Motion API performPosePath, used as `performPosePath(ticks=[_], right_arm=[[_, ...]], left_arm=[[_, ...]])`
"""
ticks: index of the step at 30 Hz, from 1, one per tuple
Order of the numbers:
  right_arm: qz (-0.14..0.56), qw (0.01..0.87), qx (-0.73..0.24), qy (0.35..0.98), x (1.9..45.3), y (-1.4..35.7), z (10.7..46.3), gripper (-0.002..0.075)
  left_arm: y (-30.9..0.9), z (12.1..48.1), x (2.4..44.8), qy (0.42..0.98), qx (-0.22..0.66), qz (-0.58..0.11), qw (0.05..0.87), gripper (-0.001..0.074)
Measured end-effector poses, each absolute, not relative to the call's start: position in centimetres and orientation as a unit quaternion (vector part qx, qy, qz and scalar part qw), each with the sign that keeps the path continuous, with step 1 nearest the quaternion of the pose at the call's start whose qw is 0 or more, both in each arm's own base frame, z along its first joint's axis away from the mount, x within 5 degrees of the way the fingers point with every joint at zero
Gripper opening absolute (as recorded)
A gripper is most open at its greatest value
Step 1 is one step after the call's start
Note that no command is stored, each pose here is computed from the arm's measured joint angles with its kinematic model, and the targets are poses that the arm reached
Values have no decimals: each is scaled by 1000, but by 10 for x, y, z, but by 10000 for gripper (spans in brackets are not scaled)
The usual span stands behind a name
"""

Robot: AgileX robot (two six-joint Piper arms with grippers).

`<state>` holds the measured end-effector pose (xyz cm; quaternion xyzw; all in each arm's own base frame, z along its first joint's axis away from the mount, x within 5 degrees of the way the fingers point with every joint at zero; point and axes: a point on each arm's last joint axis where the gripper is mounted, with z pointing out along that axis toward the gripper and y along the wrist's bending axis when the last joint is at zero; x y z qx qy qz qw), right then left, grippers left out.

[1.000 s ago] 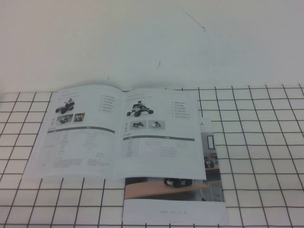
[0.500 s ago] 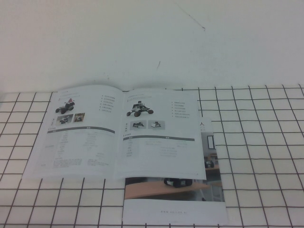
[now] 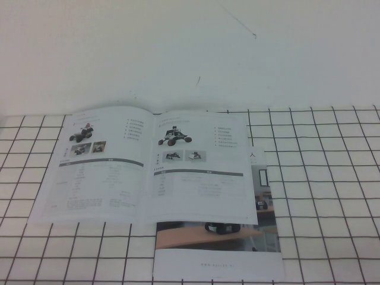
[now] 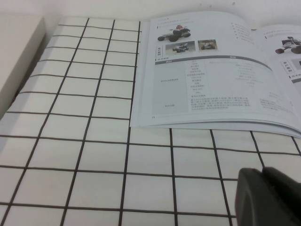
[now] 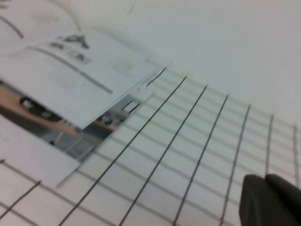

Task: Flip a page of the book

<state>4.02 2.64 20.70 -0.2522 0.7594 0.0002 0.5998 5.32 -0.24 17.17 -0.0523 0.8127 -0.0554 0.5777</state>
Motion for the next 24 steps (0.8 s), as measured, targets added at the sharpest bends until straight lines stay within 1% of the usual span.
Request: performPosePath(ticks=[2,5,13,24], right_arm=[[26,581,-239,778,43,28,185,-2],[40,569,-223,790,45,28,168,-2],[-4,574,-235,785,47,23,167,-2],[10,571,-230,788,47,24,166,-2]], left_arm=[[-2,172,53,813,-52,-55,578,-2],[-2,172,53,813,-53,-56,578,-2],[-2,172,53,813,-53,-56,578,-2],[-2,172,53,813,-53,-56,578,-2]])
